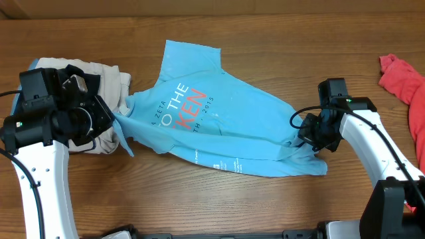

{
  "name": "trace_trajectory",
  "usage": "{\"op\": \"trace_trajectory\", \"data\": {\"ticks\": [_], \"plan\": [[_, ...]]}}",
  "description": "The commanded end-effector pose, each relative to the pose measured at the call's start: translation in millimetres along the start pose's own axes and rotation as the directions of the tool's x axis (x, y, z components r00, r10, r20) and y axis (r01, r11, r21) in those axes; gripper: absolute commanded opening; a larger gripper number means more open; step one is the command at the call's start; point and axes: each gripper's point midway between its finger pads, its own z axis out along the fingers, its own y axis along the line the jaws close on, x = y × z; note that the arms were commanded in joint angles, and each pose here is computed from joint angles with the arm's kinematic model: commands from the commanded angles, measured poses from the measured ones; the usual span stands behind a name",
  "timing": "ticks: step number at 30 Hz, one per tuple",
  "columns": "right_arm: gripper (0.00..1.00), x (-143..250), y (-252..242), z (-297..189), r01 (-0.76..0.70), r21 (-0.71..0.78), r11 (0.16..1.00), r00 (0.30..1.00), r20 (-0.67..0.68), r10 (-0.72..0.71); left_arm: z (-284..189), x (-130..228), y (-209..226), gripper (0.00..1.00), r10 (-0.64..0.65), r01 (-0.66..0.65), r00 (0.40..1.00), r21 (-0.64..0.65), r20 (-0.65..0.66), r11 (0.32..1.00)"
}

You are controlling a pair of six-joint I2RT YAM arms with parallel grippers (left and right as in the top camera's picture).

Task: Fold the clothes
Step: 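Lift the shirt by both sides, shake it out, and lay it flat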

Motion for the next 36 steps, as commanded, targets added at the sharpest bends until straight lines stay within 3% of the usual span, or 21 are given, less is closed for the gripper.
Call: {"op": "trace_trajectory", "data": {"ticks": [1, 6, 11, 13, 19, 24, 27, 29, 33, 36], "plan": [[0.04, -32, 2, -31, -0.024, 0.011, 1.0, 0.994, 0.106, 0.022, -4, -17, -11, 0.04, 0.053, -0.057, 0.996, 0.046, 0.071, 0.997], [0.04, -88, 11, -135, -0.014, -0.052, 0.999, 0.955, 0.297, 0.029, -28, -53, -49, 0.04, 0.114, -0.155, 0.967, 0.173, 0.227, 0.973], [0.04, -117, 13, -264, 0.018, -0.142, 0.99, 0.842, 0.536, 0.061, -88, -89, -86, 0.04, 0.158, -0.263, 0.893, 0.204, 0.42, 0.943], [0.04, -114, 12, -320, 0.041, -0.178, 0.983, 0.772, 0.631, 0.082, -134, -101, -109, 0.04, 0.176, -0.331, 0.832, 0.216, 0.526, 0.918], [0.04, -89, 1, -404, 0.068, -0.223, 0.972, 0.634, 0.762, 0.13, -219, -94, -154, 0.04, 0.198, -0.48, 0.719, 0.27, 0.666, 0.835], [0.04, -58, -23, -465, 0.057, -0.243, 0.968, 0.478, 0.858, 0.187, -268, -79, -150, 0.04, 0.155, -0.464, 0.679, 0.255, 0.718, 0.848], [0.04, -38, -44, -509, 0.042, -0.285, 0.958, 0.327, 0.91, 0.257, -289, -72, -136, 0.04, 0.132, -0.433, 0.645, 0.217, 0.753, 0.875], [0.04, -35, -50, -521, 0.039, -0.299, 0.953, 0.282, 0.919, 0.276, -293, -73, -128, 0.04, 0.121, -0.402, 0.632, 0.19, 0.765, 0.896], [0.04, -47, -49, -517, 0.026, -0.295, 0.955, 0.29, 0.917, 0.275, -284, -79, -121, 0.04, 0.111, -0.365, 0.652, 0.182, 0.75, 0.913], [0.04, -82, -37, -489, 0.003, -0.267, 0.964, 0.378, 0.892, 0.247, -260, -96, -120, 0.04, 0.103, -0.346, 0.706, 0.214, 0.701, 0.913]]}}
